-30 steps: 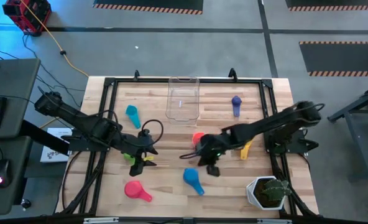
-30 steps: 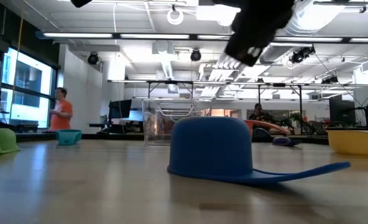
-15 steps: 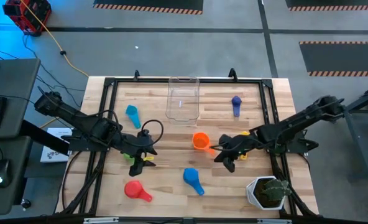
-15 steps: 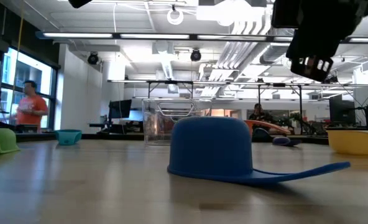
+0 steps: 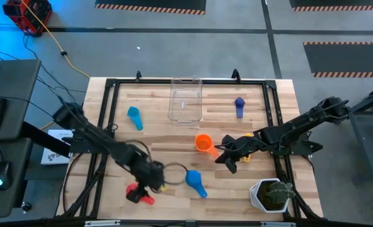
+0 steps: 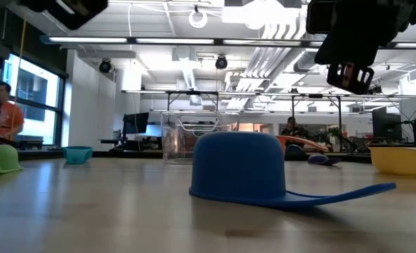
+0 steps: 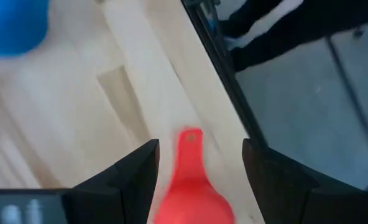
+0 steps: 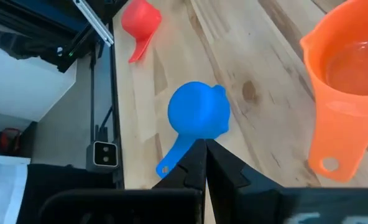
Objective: Nest measuring cups in basket
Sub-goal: Stack the red measuring cup on top of the orange measuring cup
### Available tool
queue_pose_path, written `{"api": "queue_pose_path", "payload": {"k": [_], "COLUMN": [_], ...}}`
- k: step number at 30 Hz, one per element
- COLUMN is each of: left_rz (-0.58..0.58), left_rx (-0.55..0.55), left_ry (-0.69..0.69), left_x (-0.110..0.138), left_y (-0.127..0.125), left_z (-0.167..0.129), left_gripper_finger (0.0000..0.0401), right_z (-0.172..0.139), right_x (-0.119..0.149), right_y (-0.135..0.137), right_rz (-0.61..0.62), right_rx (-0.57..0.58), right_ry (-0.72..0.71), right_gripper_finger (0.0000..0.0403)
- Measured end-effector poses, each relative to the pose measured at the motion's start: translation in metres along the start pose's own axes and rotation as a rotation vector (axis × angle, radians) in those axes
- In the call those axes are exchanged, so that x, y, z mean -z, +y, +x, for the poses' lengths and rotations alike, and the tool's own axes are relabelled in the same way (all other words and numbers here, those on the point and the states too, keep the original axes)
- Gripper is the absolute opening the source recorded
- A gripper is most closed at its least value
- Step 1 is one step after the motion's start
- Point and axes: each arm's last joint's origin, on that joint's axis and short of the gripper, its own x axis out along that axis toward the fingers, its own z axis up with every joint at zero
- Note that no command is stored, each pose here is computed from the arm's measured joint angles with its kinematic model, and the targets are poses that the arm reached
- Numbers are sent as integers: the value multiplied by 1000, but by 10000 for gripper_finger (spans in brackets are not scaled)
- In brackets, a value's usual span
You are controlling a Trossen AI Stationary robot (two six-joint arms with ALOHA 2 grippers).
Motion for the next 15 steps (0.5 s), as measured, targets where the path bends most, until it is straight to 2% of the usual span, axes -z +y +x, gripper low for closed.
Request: {"api": "queue_pose_path", "payload": {"k": [3,6,8,12,15], "left_rz": [46,69,94,160,150], "left_rx": [-1,58,101,102,97], "left_ry": [85,141,148,160,178], "left_x": [-5,-5,-6,-6,-5], "left_y": [2,4,6,12,17], "left_z": [22,44,54,70,78], "left_gripper_finger": [220,220,220,220,220], "right_z": [0,0,0,0,0], "right_x": [0,0,1,1,1], "right_y": [0,-1,-1,-3,-3], "right_rz": [-7,-27,-35,-35,-35], "right_rx": [6,12,22,45,54], "right_ry": [1,2,0,-10,-17], "right_gripper_finger": [0,0,0,0,0]}}
